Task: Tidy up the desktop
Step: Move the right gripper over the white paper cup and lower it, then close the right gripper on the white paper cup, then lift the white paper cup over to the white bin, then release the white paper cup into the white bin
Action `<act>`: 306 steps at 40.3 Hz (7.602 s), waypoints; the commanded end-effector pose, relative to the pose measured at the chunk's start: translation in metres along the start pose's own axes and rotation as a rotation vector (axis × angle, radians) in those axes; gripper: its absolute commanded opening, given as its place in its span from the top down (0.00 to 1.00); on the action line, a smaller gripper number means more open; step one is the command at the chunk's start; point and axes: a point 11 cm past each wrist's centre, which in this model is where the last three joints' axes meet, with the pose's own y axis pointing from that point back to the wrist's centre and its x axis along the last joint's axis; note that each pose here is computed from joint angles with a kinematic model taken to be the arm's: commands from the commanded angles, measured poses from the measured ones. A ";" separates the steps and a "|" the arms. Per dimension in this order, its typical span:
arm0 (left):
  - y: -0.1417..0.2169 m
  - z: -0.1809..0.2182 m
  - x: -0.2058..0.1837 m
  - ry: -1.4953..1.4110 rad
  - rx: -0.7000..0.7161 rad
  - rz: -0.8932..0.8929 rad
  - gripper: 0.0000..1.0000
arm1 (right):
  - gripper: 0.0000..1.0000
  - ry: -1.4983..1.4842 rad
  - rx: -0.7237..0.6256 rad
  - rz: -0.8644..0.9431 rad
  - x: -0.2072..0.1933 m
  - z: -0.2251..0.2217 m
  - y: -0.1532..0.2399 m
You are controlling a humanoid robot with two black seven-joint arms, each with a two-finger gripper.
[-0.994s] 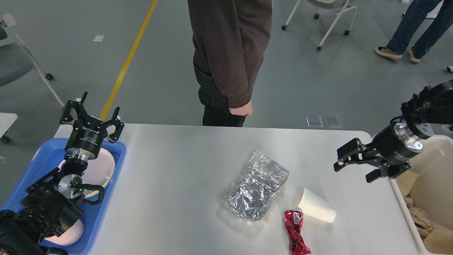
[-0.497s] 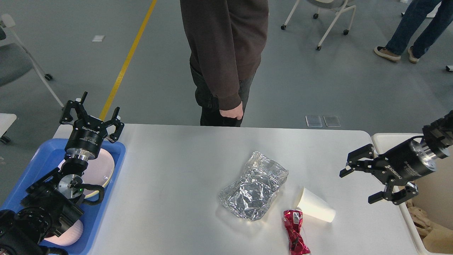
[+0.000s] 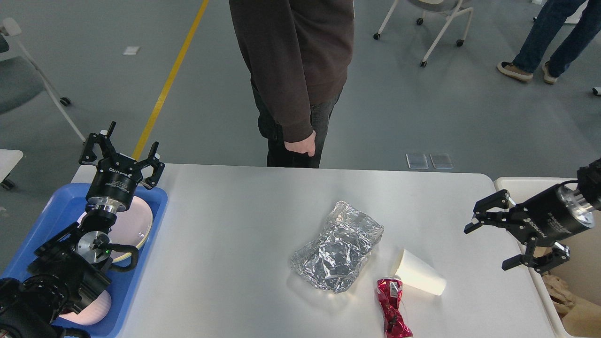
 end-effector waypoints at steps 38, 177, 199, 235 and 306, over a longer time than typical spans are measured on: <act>0.000 0.000 0.000 0.000 0.000 0.000 0.04 | 0.00 -0.085 -0.446 0.102 -0.045 -0.063 0.020; 0.000 0.000 0.000 0.000 0.000 0.000 0.04 | 0.72 -0.782 -0.196 0.236 -0.034 -0.084 -0.173; 0.000 0.000 0.000 0.000 0.000 0.000 0.04 | 0.88 -0.741 -0.126 0.215 -0.012 -0.090 -0.130; 0.000 0.000 0.000 0.000 0.000 0.000 0.04 | 0.75 -0.336 -0.276 0.427 0.008 -0.076 0.108; 0.000 0.000 0.000 0.000 0.000 0.000 0.04 | 0.90 -0.383 -0.697 0.848 0.093 0.101 -0.018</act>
